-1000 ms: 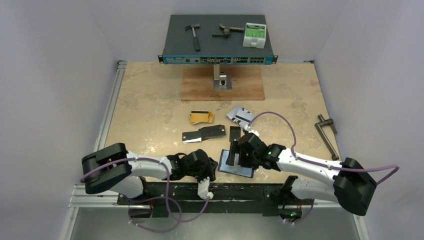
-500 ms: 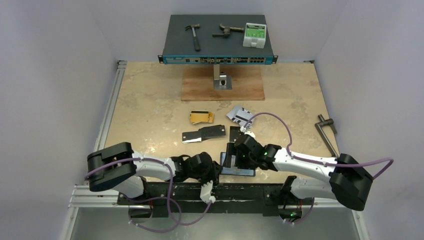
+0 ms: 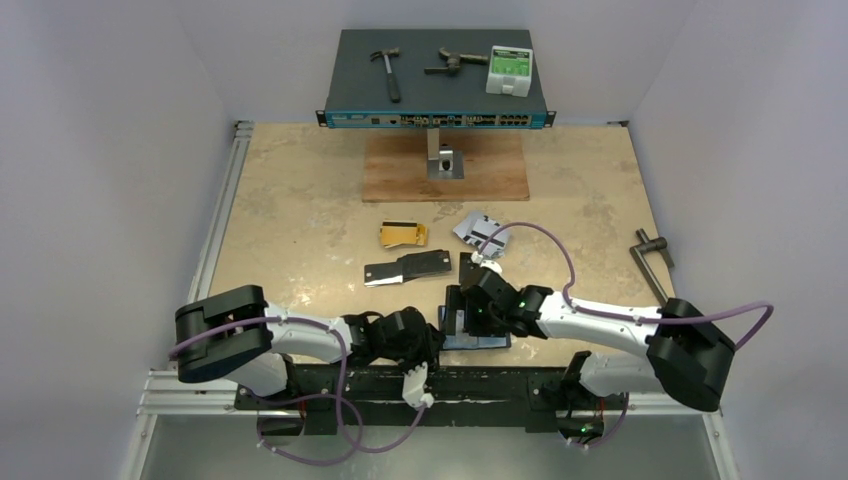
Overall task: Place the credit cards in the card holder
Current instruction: Insert the credit card into the card holder.
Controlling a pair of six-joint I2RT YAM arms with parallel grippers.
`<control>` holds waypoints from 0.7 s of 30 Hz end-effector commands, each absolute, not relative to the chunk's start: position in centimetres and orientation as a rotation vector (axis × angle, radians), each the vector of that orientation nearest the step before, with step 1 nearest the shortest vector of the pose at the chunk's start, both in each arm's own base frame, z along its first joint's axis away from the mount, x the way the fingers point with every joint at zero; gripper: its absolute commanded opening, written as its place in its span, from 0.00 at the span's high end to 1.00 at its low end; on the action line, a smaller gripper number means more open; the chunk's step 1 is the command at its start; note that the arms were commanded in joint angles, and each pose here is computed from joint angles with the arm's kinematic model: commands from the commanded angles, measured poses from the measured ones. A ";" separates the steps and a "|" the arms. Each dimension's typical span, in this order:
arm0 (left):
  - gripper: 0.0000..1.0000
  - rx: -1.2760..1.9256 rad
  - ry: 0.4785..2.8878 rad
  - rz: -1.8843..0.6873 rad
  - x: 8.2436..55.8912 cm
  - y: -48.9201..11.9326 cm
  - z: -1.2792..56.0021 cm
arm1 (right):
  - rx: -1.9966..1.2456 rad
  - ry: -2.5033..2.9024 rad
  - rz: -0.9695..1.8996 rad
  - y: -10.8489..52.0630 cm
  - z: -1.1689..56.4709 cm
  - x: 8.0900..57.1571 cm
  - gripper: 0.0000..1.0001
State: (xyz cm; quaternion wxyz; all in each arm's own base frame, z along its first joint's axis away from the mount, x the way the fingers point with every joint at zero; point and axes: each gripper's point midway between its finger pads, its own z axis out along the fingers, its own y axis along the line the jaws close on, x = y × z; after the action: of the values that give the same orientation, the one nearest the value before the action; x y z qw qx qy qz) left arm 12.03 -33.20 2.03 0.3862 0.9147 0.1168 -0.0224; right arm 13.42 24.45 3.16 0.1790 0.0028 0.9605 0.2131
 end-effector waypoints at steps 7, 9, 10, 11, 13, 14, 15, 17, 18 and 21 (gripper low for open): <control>0.79 2.243 0.287 -0.048 12.3 -34.7 4.1 | -0.094 2.636 0.951 29.8 5.8 12.9 0.10; 0.79 2.239 0.283 -0.038 12.2 -34.7 4.2 | -0.055 2.634 0.977 29.7 6.1 12.7 0.08; 0.79 2.235 0.286 -0.035 12.2 -34.8 4.3 | -0.036 2.630 0.974 29.6 6.3 12.9 0.08; 0.79 2.233 0.284 -0.033 12.1 -34.9 4.4 | -0.022 2.624 0.961 29.4 6.6 13.2 0.07; 0.79 2.236 0.281 -0.037 11.7 -34.7 4.3 | 0.005 2.606 0.943 29.2 7.3 13.9 0.07; 0.79 2.240 0.280 -0.037 11.6 -34.6 4.1 | 0.016 2.591 0.939 29.0 7.8 14.2 0.07; 0.78 2.242 0.279 -0.035 11.6 -34.5 4.0 | 0.030 2.578 0.944 28.9 8.1 14.4 0.07; 0.79 2.244 0.284 -0.029 11.7 -34.4 4.0 | 0.072 2.564 0.941 28.1 8.3 14.6 0.07; 0.79 2.242 0.288 -0.027 11.7 -34.4 4.1 | 0.089 2.547 0.956 27.9 8.5 14.6 0.08; 0.79 2.246 0.290 -0.019 11.8 -34.2 4.1 | 0.115 2.538 0.960 27.2 8.3 14.6 0.11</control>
State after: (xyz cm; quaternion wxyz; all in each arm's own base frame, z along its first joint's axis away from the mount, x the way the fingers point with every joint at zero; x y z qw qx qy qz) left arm 11.93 -32.95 2.10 0.3849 0.9149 0.1218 -0.0042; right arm 14.18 26.11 6.34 0.2016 0.0201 0.9344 0.2931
